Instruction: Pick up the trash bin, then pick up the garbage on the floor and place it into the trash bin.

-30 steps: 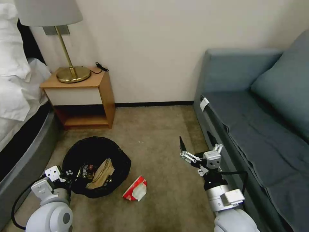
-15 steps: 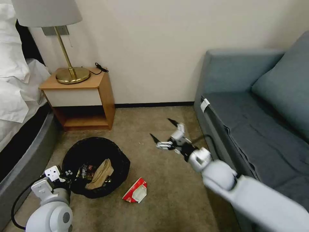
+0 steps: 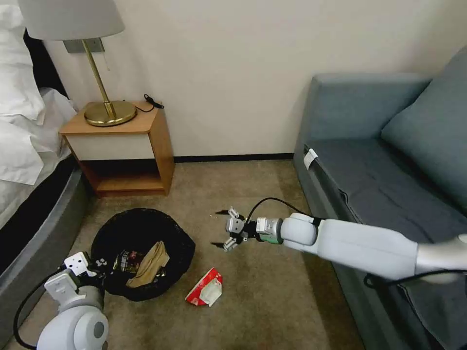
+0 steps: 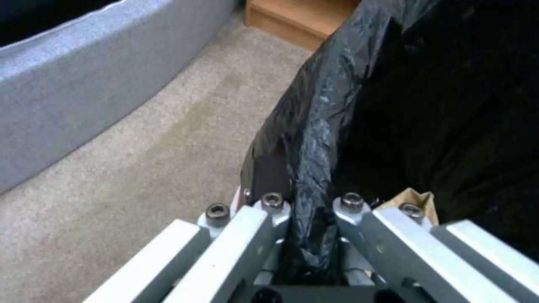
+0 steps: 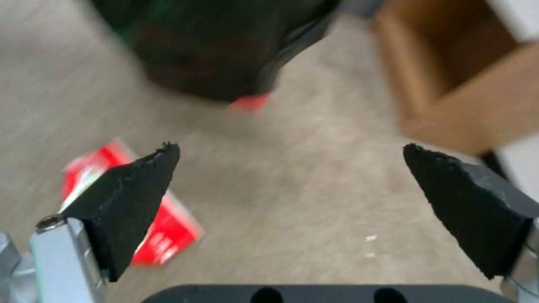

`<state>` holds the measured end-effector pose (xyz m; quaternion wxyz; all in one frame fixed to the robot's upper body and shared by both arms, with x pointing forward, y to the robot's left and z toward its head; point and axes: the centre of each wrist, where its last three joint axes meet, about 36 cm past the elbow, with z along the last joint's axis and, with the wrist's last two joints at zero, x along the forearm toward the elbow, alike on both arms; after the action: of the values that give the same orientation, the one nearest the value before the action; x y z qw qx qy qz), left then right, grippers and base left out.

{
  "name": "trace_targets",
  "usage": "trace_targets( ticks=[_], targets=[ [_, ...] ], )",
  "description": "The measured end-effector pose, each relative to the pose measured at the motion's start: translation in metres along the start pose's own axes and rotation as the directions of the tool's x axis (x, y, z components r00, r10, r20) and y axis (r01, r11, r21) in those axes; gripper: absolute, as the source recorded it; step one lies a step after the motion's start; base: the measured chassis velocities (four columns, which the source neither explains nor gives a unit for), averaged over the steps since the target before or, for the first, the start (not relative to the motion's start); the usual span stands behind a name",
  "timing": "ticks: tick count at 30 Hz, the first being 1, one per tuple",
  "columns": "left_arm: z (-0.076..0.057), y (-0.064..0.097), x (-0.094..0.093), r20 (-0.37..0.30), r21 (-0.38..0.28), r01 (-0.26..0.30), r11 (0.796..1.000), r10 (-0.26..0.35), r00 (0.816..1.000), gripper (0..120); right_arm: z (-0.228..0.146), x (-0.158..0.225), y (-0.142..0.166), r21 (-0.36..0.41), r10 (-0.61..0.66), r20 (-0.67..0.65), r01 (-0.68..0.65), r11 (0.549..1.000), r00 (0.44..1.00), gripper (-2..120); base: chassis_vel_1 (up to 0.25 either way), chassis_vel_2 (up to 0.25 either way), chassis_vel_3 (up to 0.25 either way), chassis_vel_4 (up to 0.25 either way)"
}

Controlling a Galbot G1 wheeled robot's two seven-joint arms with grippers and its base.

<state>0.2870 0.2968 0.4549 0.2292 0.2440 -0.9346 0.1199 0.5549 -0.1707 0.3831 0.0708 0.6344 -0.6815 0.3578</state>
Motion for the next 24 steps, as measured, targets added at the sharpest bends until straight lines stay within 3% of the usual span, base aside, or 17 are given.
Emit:
trace_targets(
  ticks=[4,9,14,24],
  targets=[
    [-0.001,0.002,0.001,0.004,0.002,0.006,1.0,-0.006,1.0,3,0.016,-0.022,-0.006,0.057,-0.185,-0.021,0.186,0.981,0.982,99,0.0,0.0,0.0,0.0],
    [-0.001,0.004,0.002,0.005,0.005,0.012,1.0,-0.012,1.0,3,0.016,-0.063,-0.008,0.111,-0.305,-0.021,0.305,0.946,0.952,97,0.0,0.0,0.0,0.0],
    [0.0,0.006,0.002,0.004,0.01,0.018,1.0,-0.018,1.0,3,0.015,-0.101,0.002,0.135,-0.374,-0.024,0.374,0.918,0.927,97,0.0,0.0,0.0,0.0],
    [0.002,0.006,0.002,0.002,0.016,0.02,1.0,-0.02,1.0,3,0.041,-0.126,0.014,0.134,-0.402,-0.064,0.407,0.904,0.913,97,0.0,0.0,0.0,0.0]
  ],
)
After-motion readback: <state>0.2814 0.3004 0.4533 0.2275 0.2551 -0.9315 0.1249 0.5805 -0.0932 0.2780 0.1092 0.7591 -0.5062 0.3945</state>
